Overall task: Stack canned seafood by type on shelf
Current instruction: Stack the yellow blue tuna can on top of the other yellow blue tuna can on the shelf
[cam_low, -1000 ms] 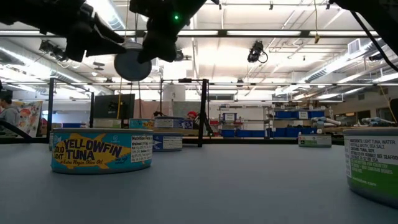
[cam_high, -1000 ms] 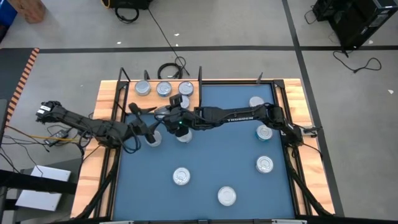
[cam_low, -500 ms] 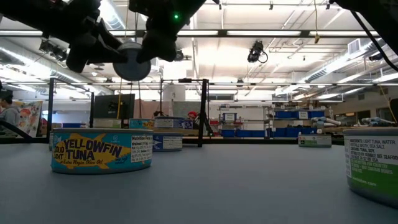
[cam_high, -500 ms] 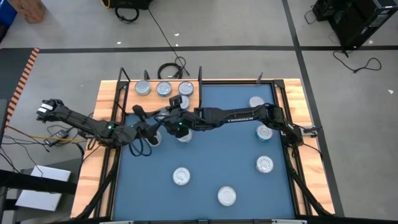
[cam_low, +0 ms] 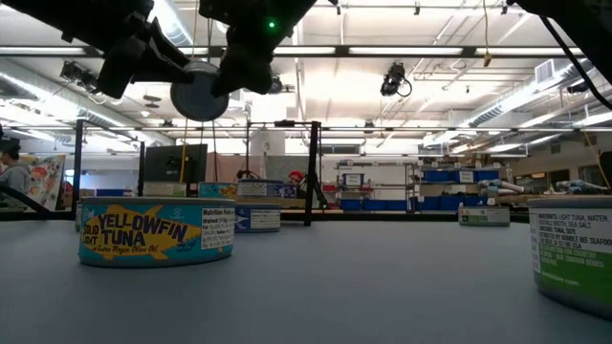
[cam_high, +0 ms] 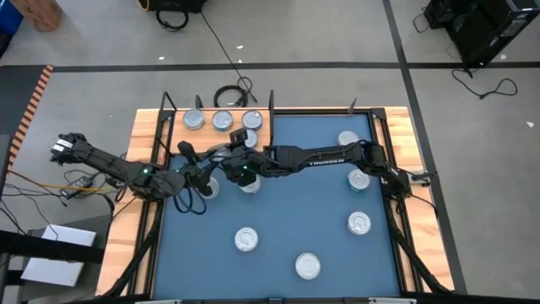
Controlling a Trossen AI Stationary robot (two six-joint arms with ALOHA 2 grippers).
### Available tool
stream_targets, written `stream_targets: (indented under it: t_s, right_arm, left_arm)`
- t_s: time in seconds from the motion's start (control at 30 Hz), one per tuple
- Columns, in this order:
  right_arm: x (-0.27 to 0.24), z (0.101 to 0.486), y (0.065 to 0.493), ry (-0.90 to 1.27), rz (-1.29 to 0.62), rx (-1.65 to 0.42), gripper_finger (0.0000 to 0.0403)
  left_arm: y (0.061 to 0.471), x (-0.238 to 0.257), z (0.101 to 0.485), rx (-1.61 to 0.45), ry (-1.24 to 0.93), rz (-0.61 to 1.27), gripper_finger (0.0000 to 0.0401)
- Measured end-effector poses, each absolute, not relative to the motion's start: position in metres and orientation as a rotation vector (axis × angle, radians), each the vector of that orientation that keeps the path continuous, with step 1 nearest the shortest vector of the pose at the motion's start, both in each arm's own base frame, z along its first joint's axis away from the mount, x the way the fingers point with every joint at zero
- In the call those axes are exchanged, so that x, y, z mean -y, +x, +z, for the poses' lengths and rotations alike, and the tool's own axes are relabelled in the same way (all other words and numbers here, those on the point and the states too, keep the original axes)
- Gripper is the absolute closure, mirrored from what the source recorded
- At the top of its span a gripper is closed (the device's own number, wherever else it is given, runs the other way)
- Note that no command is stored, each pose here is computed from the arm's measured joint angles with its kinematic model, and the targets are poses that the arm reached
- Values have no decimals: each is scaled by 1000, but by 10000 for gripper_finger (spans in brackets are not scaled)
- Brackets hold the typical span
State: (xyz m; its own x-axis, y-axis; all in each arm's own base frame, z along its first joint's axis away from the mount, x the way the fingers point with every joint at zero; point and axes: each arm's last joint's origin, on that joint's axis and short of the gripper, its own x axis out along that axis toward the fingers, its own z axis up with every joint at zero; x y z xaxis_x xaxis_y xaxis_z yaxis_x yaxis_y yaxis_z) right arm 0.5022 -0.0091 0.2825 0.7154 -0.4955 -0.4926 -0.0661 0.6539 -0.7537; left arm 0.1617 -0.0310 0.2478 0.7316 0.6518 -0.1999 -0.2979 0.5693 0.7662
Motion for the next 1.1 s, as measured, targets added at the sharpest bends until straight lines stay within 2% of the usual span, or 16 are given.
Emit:
stream_targets:
  t_s: [0.23, 0.43, 0.57, 0.77, 1.1]
  right_arm:
    - [3, 283, 501, -851, -293, -758, 171]
    - [-13, 295, 488, -846, -299, -802, 171]
    - [-24, 297, 474, -778, -276, -878, 220]
    - [-34, 286, 463, -611, -187, -970, 380]
    - [-65, 248, 448, -561, -154, -953, 397]
  left_arm:
    - [161, 27, 250, -535, 798, 600, 248]
    - [162, 13, 247, -616, 811, 680, 248]
    - [163, 2, 244, -670, 806, 700, 248]
    - [169, -14, 245, -746, 831, 737, 248]
    - [204, -44, 240, -909, 857, 825, 248]
